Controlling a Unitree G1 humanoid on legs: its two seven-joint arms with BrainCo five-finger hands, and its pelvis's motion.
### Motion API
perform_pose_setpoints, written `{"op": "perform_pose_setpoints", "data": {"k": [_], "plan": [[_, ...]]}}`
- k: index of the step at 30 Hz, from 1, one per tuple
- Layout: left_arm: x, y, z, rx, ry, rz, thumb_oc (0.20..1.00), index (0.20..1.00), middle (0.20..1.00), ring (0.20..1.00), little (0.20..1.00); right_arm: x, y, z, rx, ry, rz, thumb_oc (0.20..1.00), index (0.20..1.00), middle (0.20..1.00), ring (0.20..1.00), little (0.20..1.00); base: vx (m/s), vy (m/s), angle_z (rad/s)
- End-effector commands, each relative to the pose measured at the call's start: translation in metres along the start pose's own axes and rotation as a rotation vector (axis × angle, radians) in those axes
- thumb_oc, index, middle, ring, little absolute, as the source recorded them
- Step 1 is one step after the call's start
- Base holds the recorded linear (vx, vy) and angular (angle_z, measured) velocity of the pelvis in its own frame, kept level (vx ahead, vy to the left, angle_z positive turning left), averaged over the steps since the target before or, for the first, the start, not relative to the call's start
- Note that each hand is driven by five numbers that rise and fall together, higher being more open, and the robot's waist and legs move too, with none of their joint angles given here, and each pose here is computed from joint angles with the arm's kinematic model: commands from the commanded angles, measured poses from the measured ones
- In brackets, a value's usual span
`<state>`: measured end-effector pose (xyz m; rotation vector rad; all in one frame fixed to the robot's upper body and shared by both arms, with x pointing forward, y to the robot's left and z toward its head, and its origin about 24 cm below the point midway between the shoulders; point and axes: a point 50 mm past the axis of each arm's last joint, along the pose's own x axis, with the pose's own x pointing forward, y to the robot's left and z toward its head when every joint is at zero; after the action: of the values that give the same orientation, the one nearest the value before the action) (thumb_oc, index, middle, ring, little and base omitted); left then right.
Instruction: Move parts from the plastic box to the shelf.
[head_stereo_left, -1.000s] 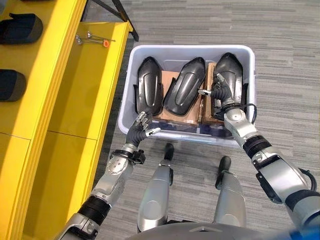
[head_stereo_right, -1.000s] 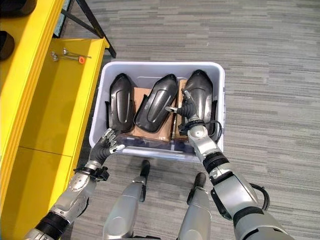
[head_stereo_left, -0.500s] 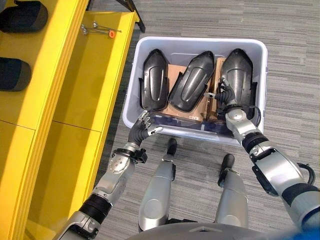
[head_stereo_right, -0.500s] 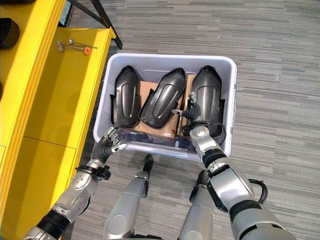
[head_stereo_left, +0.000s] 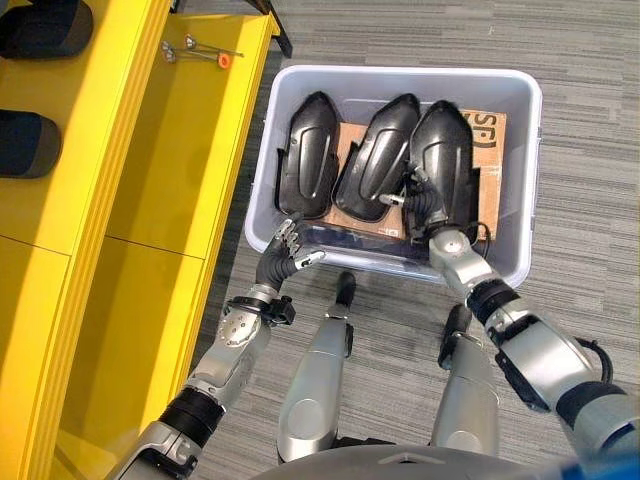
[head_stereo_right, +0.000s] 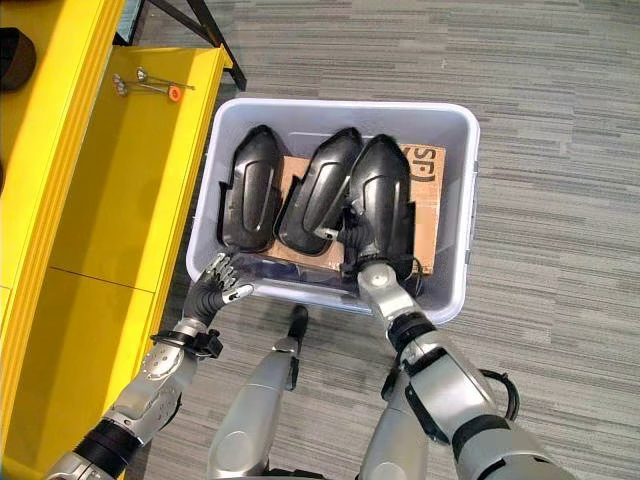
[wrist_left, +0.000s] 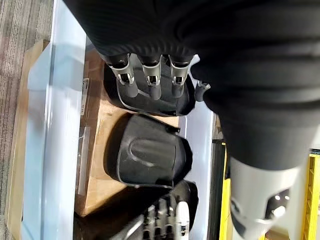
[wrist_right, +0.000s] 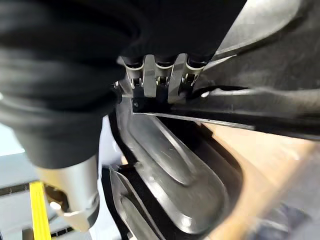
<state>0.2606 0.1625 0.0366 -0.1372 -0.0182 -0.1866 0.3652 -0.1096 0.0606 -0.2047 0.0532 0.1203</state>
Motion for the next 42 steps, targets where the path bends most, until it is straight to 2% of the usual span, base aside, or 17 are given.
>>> {"op": "perform_pose_setpoints", "data": {"k": [1, 7, 17, 25, 32, 42], "plan": [[-0.002, 0.001, 0.024, -0.004, -0.125, 0.001, 1.000, 1.000, 1.000, 1.000, 1.000, 0.002, 0.018, 0.025, 0.015, -0.117, 0.074, 1.000, 1.000, 1.000, 1.000, 1.000, 0.00, 0.000, 0.00], [-0.003, 0.005, 0.023, -0.007, -0.123, 0.043, 1.000, 1.000, 1.000, 1.000, 1.000, -0.004, 0.006, 0.032, 0.055, -0.173, 0.014, 1.000, 1.000, 1.000, 1.000, 1.000, 0.00, 0.002, -0.02], [-0.005, 0.010, 0.023, 0.010, -0.125, 0.082, 1.000, 1.000, 1.000, 1.000, 1.000, -0.031, -0.035, 0.090, 0.060, -0.515, -0.175, 1.000, 1.000, 1.000, 1.000, 1.000, -0.04, 0.003, -0.06], [-0.004, 0.011, 0.022, 0.014, -0.124, 0.091, 1.000, 1.000, 1.000, 1.000, 1.000, -0.044, -0.046, 0.096, 0.101, -0.580, -0.236, 1.000, 1.000, 1.000, 1.000, 1.000, -0.01, -0.003, -0.08], [-0.006, 0.011, 0.020, 0.009, -0.116, 0.088, 1.000, 1.000, 1.000, 1.000, 1.000, -0.043, -0.054, 0.091, 0.081, -0.565, -0.283, 1.000, 1.000, 1.000, 1.000, 1.000, 0.01, -0.004, -0.04], [-0.006, 0.010, 0.021, 0.015, -0.109, 0.061, 1.000, 1.000, 1.000, 1.000, 1.000, -0.023, -0.063, 0.069, 0.015, -0.407, -0.328, 1.000, 1.000, 1.000, 1.000, 1.000, 0.00, -0.005, -0.01]]}}
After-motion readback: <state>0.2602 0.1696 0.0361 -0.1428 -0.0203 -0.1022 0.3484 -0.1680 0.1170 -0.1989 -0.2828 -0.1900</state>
